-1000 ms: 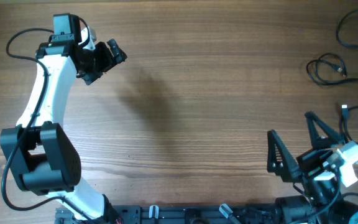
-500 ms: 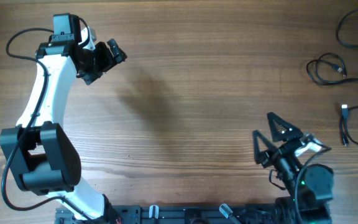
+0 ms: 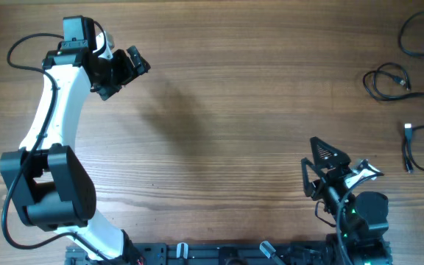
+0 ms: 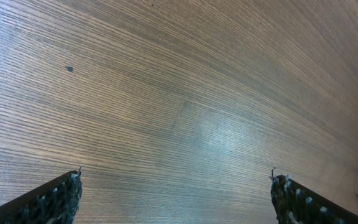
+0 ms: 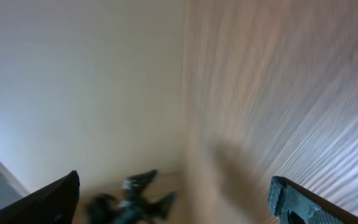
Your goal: Untangle cables
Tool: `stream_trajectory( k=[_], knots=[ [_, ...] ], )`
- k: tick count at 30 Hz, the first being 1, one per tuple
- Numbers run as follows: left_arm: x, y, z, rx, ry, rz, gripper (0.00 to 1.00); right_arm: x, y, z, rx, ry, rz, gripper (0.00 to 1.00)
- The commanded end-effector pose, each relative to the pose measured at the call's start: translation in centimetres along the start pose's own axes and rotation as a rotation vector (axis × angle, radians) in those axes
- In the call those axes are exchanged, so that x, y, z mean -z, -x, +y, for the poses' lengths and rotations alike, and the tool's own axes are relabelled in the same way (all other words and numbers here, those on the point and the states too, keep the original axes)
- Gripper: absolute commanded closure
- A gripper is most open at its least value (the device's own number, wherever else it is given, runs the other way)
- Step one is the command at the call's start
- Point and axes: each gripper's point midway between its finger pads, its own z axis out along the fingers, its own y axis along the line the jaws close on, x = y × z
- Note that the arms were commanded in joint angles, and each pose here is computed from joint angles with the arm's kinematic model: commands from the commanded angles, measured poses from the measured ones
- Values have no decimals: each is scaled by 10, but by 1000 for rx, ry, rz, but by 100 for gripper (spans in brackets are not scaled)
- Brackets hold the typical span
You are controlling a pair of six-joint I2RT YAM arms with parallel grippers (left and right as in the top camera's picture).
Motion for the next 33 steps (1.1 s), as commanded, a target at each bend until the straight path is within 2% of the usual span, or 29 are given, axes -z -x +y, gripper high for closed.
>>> stream_trajectory(
  k=[1, 4, 7, 8, 9, 11, 15, 18, 19, 21, 22, 24, 25, 27, 30, 33],
  knots=[
    [3, 3, -3, -20, -1, -14, 0, 1, 7, 3, 575, 1, -47, 0],
    [3, 3, -3, -20, -1, -14, 0, 2, 15, 2, 967, -33, -88, 0],
    [3, 3, -3, -20, -1, -14, 0, 2, 17, 3, 1436, -61, -91, 0],
    [3, 3, -3, -20, -1, -14, 0, 5, 34, 12, 1703, -137, -193, 0],
    [3, 3, -3, -20, -1, -14, 0, 6, 39, 17, 1776, -154, -228, 0],
    [3, 3, -3, -20, -1, -14, 0, 9, 40, 38, 2034, -147, -308, 0],
    [3, 3, -3, -20, -1, -14, 0, 12, 25, 68, 2630, -102, -419, 0],
    [3, 3, -3, -20, -1, -14, 0, 9, 6, 63, 3316, -104, -431, 0],
    [3, 3, -3, -20, -1, -14, 0, 7, 5, 56, 3663, -170, -414, 0],
    [3, 3, -3, -20, -1, -14, 0, 10, 0, 67, 3666, -153, -518, 0],
    [3, 3, -3, -20, -1, -14, 0, 12, -8, 72, 3670, -75, -587, 0],
    [3, 3, -3, -20, -1, -14, 0, 11, -15, 67, 3672, 7, -565, 0],
    [3, 3, -3, -20, -1, -14, 0, 8, -14, 58, 3672, 25, -491, 0],
    [3, 3, -3, -20, -1, -14, 0, 1, -9, 3, 3639, 80, -55, 0],
    [3, 3, -3, -20, -1, -14, 0, 2, -19, 3, 3281, 181, -43, 0],
    [3, 3, -3, -20, -1, -14, 0, 2, -21, 3, 2865, 173, -3, 0]
  ],
)
